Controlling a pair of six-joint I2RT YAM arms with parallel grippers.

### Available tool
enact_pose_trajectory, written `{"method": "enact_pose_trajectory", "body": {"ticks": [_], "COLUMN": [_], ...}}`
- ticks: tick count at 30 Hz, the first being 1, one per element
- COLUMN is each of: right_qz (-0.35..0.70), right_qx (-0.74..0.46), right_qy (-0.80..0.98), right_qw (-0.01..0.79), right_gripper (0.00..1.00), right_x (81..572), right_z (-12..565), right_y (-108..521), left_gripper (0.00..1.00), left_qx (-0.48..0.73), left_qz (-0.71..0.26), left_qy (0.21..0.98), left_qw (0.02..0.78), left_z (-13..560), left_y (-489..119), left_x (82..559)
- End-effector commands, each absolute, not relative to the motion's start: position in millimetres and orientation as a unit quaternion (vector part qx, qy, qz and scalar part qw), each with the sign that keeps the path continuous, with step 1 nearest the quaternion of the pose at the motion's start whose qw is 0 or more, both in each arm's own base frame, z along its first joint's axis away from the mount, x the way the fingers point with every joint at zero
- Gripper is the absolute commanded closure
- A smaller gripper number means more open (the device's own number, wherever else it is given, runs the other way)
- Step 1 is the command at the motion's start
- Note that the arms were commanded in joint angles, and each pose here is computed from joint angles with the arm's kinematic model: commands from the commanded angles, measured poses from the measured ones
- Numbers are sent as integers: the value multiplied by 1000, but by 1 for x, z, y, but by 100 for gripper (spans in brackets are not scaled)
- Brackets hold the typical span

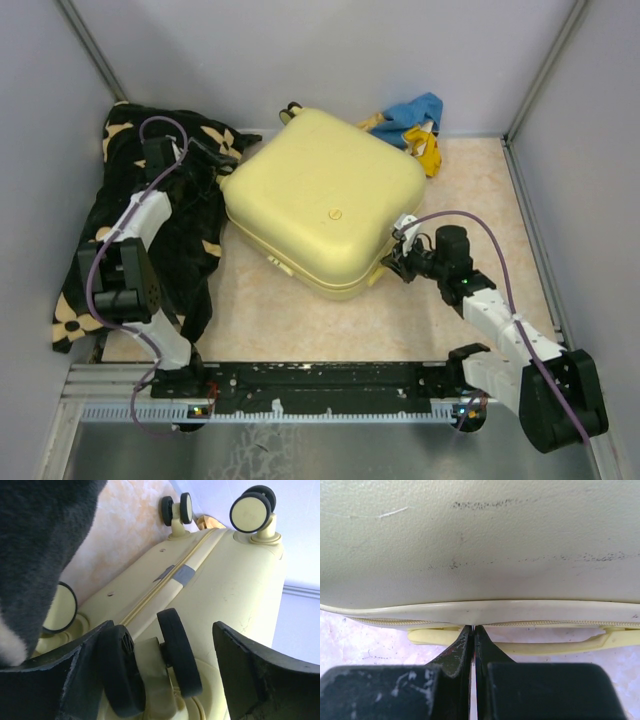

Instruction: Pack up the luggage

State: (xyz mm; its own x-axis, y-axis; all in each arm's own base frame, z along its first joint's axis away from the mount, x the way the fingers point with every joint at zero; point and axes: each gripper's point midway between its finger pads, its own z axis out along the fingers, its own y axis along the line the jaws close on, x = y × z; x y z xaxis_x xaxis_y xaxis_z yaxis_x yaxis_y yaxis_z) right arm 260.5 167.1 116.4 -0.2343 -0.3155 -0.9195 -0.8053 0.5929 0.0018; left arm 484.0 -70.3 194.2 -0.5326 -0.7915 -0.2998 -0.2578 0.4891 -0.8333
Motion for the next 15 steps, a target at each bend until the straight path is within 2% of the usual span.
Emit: {"method": "enact_pose_trajectory", "body": {"ticks": [1,6,11,15], "right_qz": [244,237,220,197], "right_qx": [-392,-390,-380,-373], "right_qy": [711,710,713,719], "right_qw": [530,536,546,552], "right_gripper": [100,100,100,100], "right_x": [274,277,282,284], "right_z": [150,152,154,153], "right_y": [178,178,173,164], "left_gripper": [19,33,64,84], "left_qx": [-299,-291,-279,-273], "left_qz": [-436,-435,-399,-342], "left_qy": [763,767,790,821], "left_qw": [372,371,372,366], "left_z": [232,232,216,196], "left_y": [-91,-92,-85,-67], "left_x": [498,493,479,470]}}
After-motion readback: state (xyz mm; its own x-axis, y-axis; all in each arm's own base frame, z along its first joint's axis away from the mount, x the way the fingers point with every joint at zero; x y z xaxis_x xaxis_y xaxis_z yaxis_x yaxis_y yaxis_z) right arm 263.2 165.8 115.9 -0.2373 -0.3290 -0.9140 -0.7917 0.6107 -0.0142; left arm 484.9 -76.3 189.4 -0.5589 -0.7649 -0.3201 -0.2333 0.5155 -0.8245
